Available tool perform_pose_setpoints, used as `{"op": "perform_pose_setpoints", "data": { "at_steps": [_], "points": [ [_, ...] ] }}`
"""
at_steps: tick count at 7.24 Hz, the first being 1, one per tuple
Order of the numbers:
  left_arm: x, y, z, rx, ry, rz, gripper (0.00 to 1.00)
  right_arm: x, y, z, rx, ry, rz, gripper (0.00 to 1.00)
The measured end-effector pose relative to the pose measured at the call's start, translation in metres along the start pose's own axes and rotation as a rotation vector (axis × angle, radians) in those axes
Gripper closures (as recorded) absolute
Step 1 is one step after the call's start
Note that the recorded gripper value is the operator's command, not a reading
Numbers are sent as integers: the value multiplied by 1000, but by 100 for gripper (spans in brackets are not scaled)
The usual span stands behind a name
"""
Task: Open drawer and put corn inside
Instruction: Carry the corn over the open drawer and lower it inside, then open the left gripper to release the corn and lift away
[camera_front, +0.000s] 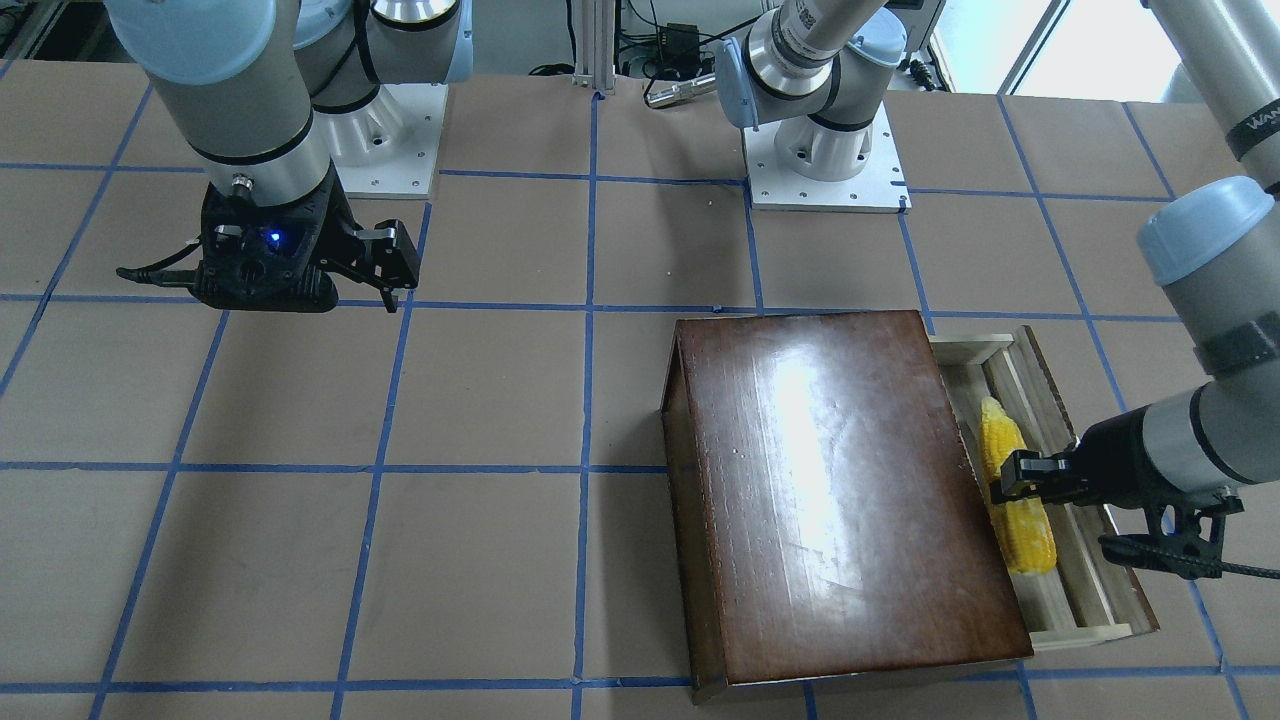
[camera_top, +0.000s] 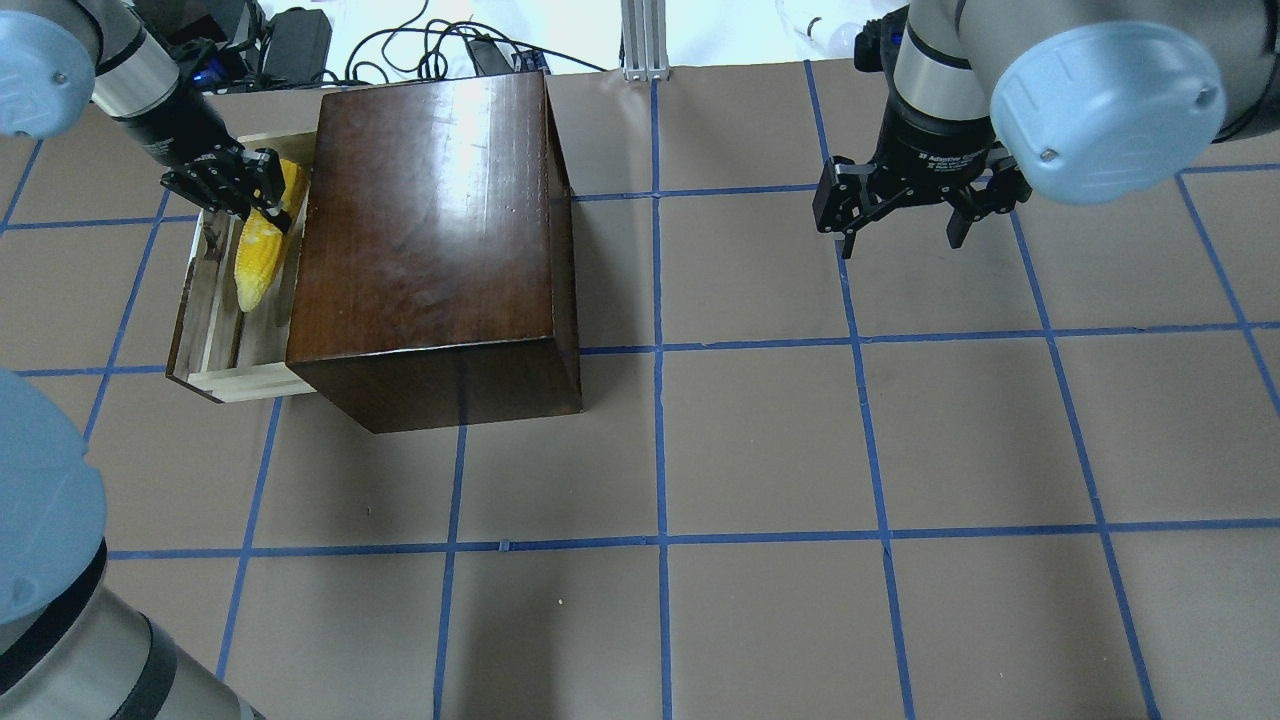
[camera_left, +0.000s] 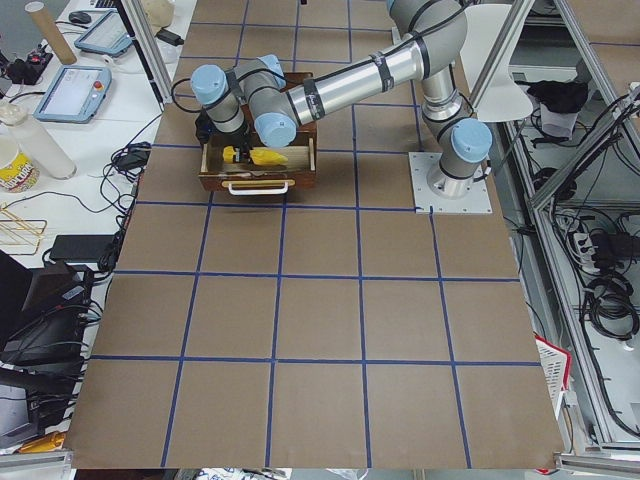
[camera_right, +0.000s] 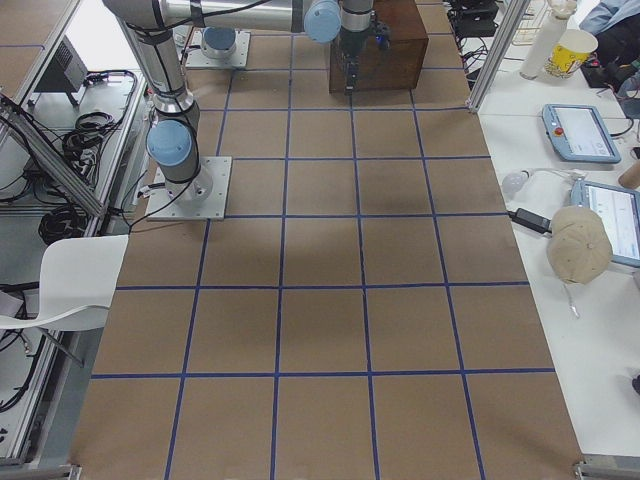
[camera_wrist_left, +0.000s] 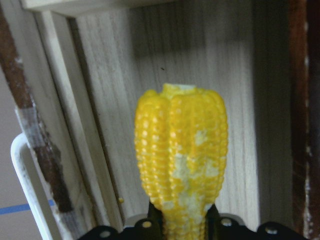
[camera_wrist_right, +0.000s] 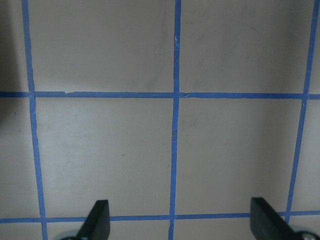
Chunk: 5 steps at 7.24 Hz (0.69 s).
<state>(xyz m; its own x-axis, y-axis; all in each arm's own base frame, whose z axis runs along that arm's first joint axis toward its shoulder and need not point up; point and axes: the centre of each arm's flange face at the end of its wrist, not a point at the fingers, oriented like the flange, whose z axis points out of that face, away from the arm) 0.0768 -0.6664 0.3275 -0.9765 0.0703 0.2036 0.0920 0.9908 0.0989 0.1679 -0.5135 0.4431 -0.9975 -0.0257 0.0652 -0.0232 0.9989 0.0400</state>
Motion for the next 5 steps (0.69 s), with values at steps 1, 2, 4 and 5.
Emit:
{"op": "perform_pose_setpoints", "data": {
  "at_steps": [1,2,4,5],
  "points": [
    [-1,-2,5,20,19,-3,37,0,0,0,0,0,0,0],
    [-1,-3,6,31,25,-3,4,0,0,0,-1,0,0,0],
    [0,-1,2,39,19,-4,0,0,0,0,-1,1,0,0],
    [2,1,-6,42,6,-2,0,0,0,0,-1,1,0,0]
  ]
}}
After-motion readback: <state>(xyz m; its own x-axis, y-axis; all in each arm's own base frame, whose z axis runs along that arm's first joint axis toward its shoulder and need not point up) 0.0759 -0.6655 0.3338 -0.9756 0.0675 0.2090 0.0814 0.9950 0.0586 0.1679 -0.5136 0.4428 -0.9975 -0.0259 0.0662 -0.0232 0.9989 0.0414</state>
